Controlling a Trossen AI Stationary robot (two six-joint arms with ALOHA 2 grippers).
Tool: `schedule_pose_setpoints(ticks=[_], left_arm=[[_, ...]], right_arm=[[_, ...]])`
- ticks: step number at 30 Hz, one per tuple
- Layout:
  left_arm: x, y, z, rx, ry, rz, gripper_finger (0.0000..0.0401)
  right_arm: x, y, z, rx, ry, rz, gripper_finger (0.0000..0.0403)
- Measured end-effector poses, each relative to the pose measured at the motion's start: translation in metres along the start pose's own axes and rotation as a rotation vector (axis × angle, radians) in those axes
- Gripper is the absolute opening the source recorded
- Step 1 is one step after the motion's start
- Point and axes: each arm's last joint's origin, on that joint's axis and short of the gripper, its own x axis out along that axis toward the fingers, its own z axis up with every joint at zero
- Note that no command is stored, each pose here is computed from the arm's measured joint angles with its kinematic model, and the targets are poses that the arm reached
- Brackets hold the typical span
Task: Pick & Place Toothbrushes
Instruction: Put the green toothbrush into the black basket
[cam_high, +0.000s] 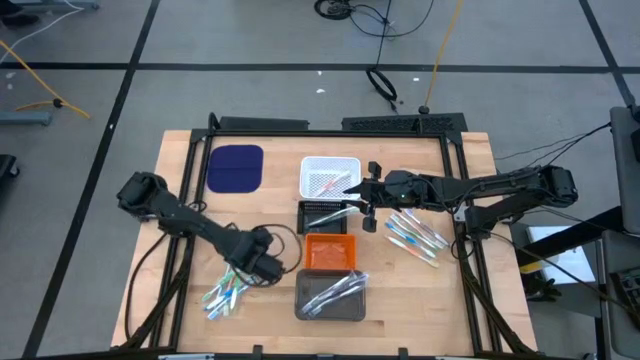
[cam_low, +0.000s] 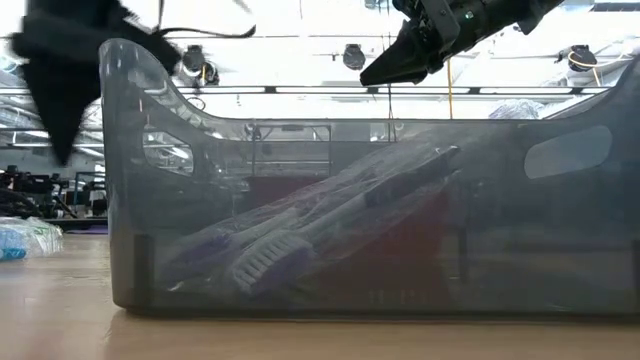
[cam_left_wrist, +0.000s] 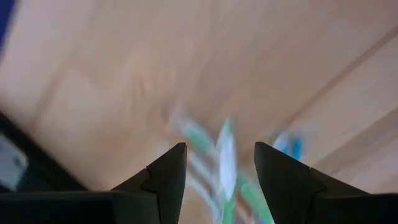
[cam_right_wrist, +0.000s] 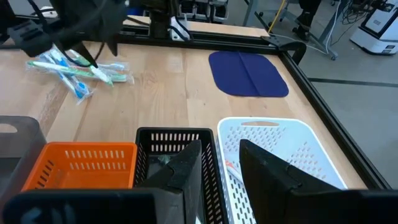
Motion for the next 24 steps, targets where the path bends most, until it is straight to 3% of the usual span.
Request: schedule_pose_setpoints(ticks=[6,15,24], left_arm=[[0.029,0.0,-0.023,-0.052,0.153,0.002,0.0191],[0.045,-0.012,-0.032,-0.006,0.154,-0.13,0.0191],[0.054,-0.004,-0.033,0.002,0.214,-0.089,0.0191]], right_arm=[[0.0,0.0,0.0,0.0,0.0,0.0,0.01],[0.0,0.0,0.0,0.0,0.0,0.0,0.01],[0.0,0.0,0.0,0.0,0.0,0.0,0.01]])
